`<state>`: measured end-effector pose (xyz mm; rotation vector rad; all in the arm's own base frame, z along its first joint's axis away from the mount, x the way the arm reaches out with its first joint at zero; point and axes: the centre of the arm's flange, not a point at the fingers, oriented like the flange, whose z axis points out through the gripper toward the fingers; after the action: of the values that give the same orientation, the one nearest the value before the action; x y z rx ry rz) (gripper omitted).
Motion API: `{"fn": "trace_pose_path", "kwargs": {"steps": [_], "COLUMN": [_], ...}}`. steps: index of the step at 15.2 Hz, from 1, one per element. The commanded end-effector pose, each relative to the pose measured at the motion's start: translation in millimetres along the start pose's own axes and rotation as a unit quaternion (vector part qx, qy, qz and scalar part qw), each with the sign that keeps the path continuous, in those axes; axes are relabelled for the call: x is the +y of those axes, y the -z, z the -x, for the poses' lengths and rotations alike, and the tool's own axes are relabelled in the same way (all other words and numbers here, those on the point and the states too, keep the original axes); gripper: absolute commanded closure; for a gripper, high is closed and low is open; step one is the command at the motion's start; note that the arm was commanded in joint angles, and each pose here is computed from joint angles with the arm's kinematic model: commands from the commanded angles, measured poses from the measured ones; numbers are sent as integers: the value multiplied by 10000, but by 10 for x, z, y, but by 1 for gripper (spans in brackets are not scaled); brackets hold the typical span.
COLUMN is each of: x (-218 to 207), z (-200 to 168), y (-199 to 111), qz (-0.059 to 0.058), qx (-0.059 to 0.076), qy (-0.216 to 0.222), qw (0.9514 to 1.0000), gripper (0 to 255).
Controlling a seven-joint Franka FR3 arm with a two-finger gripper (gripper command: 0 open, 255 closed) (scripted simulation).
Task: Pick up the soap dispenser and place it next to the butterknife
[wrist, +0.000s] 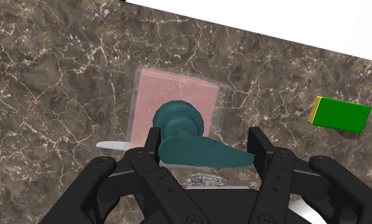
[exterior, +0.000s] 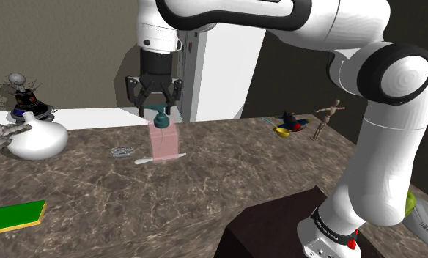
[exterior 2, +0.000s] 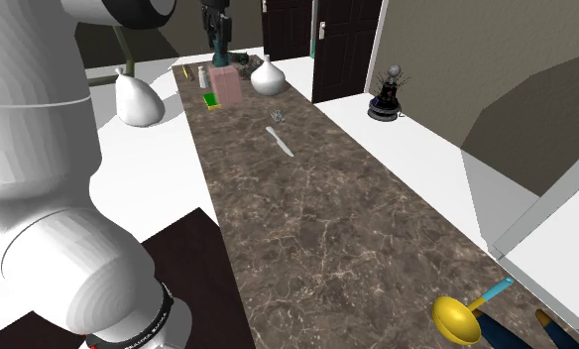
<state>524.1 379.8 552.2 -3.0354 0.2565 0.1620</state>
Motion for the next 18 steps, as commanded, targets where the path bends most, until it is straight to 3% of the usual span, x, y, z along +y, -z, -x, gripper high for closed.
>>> {"fn": "trace_pose_path", "kwargs": {"steps": [1, 18], "x": [-6, 67], "z": [-23, -124], "y": [-106, -995], "qz": [-3, -3], "qx": [3, 3], "qy": [0, 0], "qw": [10000, 10000], "gripper": [255, 255]}}
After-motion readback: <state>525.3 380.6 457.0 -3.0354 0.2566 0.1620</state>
